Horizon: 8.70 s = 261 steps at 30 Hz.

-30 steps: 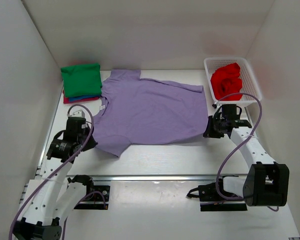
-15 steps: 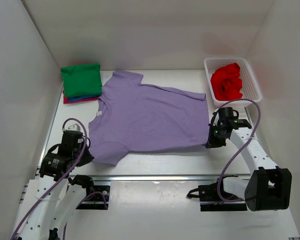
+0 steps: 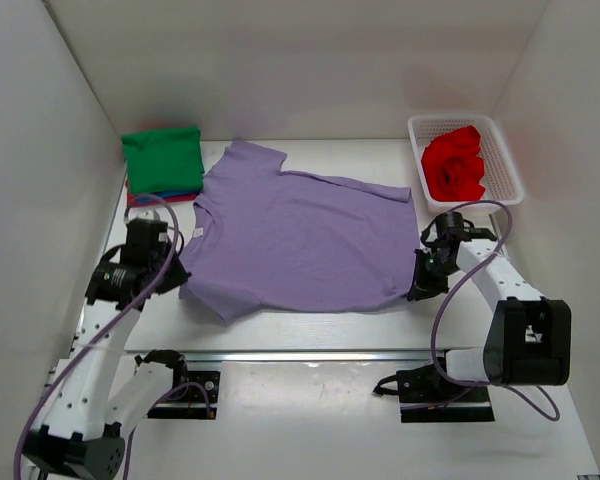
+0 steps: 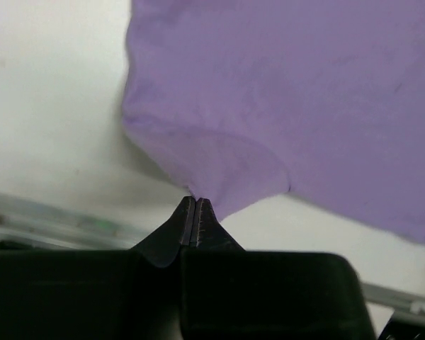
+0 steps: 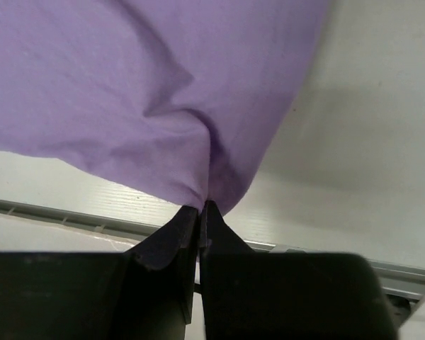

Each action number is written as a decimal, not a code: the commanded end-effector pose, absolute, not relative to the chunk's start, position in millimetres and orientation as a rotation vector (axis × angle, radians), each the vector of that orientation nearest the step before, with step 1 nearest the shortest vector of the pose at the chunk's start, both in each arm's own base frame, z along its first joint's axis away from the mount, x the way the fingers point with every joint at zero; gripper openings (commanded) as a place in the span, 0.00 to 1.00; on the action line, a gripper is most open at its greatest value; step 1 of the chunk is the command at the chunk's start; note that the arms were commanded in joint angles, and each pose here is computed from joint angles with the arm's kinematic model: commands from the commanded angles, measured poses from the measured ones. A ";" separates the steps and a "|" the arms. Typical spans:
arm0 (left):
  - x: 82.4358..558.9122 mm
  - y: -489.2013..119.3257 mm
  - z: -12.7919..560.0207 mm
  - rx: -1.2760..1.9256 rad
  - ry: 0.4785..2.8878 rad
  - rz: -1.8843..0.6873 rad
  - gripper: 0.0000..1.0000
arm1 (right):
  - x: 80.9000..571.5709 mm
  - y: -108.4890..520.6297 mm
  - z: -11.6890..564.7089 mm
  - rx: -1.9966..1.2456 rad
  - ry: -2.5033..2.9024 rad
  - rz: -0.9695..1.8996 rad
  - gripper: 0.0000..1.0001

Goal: Fold and stack the t-shirts
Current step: Grap the side of the flattened tshirt closest away from the robot with both arms, then fold the flattened tshirt in 1/3 of the way, then grap the side of the flattened tshirt furthest away from the robot with both arms

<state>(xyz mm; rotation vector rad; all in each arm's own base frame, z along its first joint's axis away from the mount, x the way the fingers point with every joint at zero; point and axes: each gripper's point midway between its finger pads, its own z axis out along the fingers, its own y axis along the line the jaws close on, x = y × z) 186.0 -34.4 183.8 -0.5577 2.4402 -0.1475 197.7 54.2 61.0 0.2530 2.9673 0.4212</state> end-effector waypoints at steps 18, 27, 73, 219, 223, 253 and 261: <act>361.2 -22.6 231.4 -0.515 2.197 -0.101 0.00 | 274.7 37.2 59.1 -0.101 2.900 0.301 0.00; 404.4 -29.5 226.1 -0.505 2.192 -0.130 0.00 | 292.0 26.7 56.3 -0.076 2.841 0.274 0.00; 433.7 2.7 208.2 -0.509 2.261 0.093 0.59 | 337.1 13.4 92.4 0.010 2.683 0.016 0.69; 625.9 -58.1 143.2 -0.554 2.231 0.107 0.67 | 466.0 27.3 87.4 0.694 2.366 0.019 0.44; 628.3 -57.8 114.1 -0.561 2.274 0.101 0.71 | 470.0 29.8 85.1 0.685 2.368 0.020 0.43; 660.0 -80.0 37.2 -0.566 2.314 -0.151 0.79 | 473.8 24.2 59.4 0.733 2.384 0.019 0.43; 655.2 -73.6 31.3 -0.608 2.344 -0.191 0.02 | 477.8 25.9 45.9 0.754 2.418 -0.009 0.44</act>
